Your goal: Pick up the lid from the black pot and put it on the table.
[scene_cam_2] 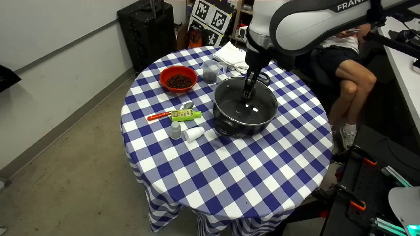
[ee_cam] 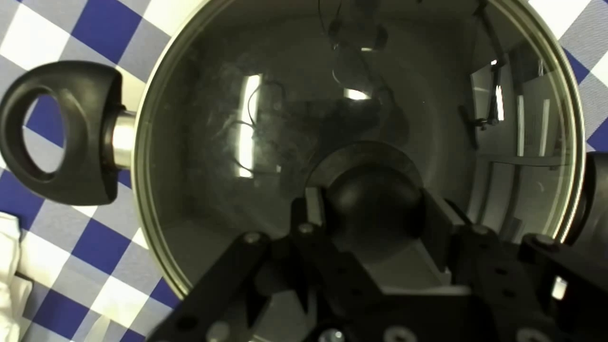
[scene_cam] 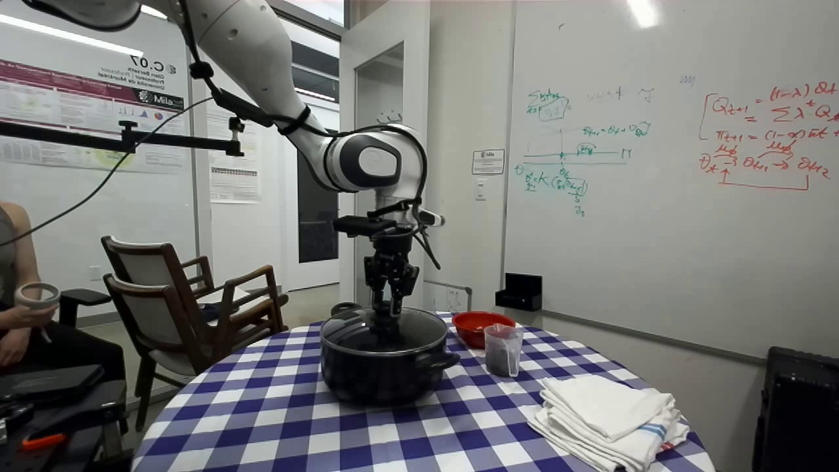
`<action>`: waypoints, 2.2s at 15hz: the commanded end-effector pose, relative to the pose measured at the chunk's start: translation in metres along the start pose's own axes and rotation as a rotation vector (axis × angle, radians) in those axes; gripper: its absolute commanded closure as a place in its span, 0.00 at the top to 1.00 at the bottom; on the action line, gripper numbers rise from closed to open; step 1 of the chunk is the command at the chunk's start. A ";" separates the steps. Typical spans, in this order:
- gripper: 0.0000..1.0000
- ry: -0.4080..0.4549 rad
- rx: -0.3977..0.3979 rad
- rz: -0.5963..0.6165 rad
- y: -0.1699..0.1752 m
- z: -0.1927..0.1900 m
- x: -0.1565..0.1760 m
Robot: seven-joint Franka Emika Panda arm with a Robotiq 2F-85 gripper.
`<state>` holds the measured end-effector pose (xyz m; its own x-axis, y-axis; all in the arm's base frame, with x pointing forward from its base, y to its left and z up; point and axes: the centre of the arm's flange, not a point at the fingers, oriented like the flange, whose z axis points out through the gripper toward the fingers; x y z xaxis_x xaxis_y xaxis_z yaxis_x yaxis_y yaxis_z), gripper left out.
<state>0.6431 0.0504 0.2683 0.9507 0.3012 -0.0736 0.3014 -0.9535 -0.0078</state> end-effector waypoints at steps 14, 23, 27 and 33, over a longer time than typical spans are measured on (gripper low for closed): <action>0.26 0.032 -0.069 0.403 0.064 -0.091 -0.184; 0.26 -0.028 0.020 0.824 0.104 -0.011 -0.273; 0.26 0.065 0.048 1.006 0.133 0.018 -0.287; 0.26 0.118 0.147 1.143 0.152 0.058 -0.277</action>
<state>0.4062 -0.1774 0.2469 0.6951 -0.7185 -0.0262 -0.7185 -0.6928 -0.0622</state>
